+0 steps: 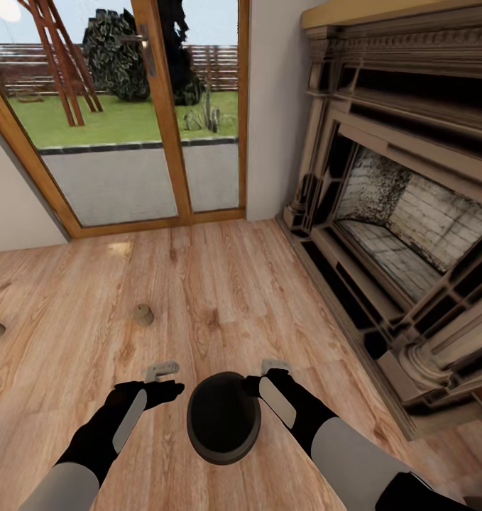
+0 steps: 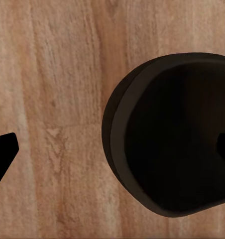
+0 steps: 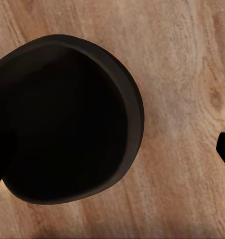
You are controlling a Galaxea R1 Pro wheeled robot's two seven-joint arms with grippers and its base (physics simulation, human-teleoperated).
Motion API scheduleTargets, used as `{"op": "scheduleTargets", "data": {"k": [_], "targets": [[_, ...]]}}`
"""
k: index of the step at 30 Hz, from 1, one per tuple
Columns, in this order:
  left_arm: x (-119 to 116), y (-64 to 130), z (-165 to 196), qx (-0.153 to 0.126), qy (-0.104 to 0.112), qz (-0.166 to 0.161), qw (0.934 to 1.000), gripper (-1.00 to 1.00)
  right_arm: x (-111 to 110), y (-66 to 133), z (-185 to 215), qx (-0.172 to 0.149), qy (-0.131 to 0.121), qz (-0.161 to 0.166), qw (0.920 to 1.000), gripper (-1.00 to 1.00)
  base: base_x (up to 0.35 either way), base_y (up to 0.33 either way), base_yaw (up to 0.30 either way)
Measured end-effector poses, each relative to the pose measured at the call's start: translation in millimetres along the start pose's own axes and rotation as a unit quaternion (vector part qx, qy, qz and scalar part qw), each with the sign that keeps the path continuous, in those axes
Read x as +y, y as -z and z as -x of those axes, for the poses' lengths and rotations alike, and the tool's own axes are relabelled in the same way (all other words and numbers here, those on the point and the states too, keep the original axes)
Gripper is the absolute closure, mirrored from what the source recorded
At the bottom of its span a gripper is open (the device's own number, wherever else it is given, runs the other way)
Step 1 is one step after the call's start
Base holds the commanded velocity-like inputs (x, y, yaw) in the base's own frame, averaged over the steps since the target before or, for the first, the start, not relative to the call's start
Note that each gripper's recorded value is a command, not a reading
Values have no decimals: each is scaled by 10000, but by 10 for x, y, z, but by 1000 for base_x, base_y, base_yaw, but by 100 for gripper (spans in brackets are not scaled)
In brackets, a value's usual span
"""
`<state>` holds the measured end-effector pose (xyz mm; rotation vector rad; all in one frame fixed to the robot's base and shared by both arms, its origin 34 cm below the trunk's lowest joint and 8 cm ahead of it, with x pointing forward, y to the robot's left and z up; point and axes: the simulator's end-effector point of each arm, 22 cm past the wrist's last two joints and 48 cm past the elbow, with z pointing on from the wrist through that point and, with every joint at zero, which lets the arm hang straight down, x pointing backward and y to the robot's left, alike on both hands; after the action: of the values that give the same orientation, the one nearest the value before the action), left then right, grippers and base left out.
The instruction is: Place each of the two pumpkins and all three candles from the living room inside a cabinet in the living room (use any cabinet), then make sure every cabinet is closed, and position the cauldron so it is next to a table in the living room.
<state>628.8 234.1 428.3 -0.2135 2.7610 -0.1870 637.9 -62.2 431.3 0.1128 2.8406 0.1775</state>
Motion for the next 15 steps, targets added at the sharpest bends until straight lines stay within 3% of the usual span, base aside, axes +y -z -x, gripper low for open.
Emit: {"op": "scheduleTargets", "data": {"k": [9,15], "targets": [[1,-159,-99,15,113,-86,9999,-100,-12,-165,-58,-64,-2,19,10000,-100,0,0,0],[-45,-265,-170,25,118,-225,9997,-100,0,-275,-106,-149,123,5,9998,-100,0,0,0]]}}
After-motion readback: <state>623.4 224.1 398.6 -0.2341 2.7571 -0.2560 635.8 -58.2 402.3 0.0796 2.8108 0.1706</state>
